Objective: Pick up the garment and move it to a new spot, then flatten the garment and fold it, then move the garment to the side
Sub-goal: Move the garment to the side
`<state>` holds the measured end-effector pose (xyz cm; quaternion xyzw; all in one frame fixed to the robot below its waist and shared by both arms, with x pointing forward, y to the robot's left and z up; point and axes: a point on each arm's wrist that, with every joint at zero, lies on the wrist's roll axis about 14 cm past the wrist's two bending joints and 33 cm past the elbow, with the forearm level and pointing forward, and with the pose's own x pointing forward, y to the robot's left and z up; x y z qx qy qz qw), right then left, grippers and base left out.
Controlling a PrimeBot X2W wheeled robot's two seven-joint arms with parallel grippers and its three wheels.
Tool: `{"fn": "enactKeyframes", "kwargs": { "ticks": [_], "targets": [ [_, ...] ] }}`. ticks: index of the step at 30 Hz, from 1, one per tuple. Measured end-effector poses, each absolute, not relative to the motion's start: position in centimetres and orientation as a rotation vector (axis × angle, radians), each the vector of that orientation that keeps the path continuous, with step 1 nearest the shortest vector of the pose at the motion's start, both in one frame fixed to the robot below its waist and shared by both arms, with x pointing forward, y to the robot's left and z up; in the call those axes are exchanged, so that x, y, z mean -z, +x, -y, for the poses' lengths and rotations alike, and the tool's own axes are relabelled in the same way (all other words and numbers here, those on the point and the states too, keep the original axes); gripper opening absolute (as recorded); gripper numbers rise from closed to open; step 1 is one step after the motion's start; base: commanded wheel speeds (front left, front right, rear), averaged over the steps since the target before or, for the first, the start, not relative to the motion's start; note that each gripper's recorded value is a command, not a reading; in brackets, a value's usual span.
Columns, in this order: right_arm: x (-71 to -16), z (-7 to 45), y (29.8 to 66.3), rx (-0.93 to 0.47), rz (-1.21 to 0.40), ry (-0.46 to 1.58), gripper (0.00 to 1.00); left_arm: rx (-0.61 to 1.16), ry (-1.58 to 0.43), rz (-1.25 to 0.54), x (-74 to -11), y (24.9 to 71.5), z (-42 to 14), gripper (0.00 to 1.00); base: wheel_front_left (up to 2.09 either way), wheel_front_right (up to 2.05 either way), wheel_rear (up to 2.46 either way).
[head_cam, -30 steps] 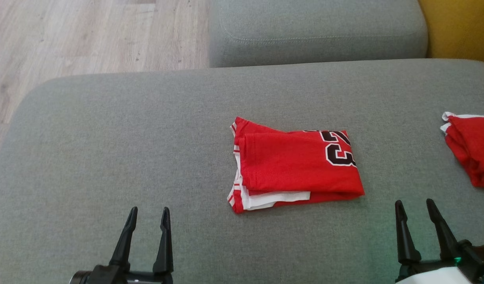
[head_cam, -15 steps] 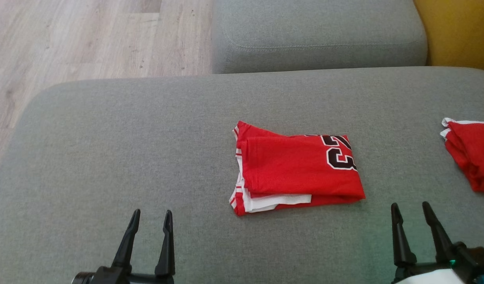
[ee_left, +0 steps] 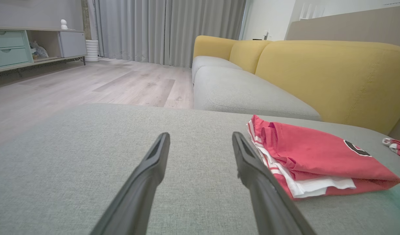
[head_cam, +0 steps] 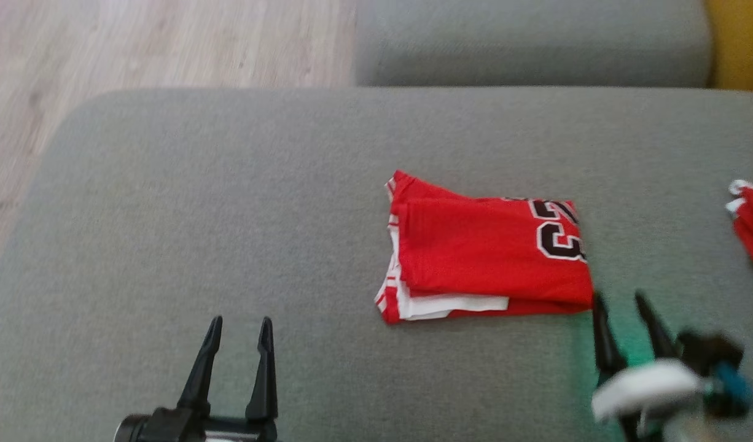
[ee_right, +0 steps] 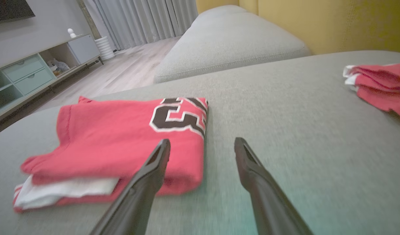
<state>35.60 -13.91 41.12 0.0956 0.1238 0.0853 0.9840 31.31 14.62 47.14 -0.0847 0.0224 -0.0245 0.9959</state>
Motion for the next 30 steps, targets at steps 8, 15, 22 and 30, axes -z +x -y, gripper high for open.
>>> {"fn": "enactKeyframes", "kwargs": {
  "ticks": [8,15,22,30],
  "targets": [
    [-37.9,12.4,41.3,-0.184,-0.45,0.218,0.26,0.047,-0.167,-0.049,-47.1,32.5,-14.6,1.0,0.0,0.0,0.0],
    [-37.3,13.4,43.0,-0.176,-0.444,0.189,0.0,0.051,-0.169,-0.044,-47.3,33.5,-14.5,1.0,0.0,0.0,0.0],
    [-41.0,22.7,45.1,-0.067,-0.35,-0.001,0.0,0.141,-0.178,-0.05,-47.0,35.9,-12.1,1.0,0.0,0.0,0.0],
    [-47.9,36.5,44.8,0.172,-0.3,-0.231,0.0,0.24,-0.196,-0.05,-46.4,39.6,-9.1,1.0,0.0,0.0,0.0]
  ]
}}
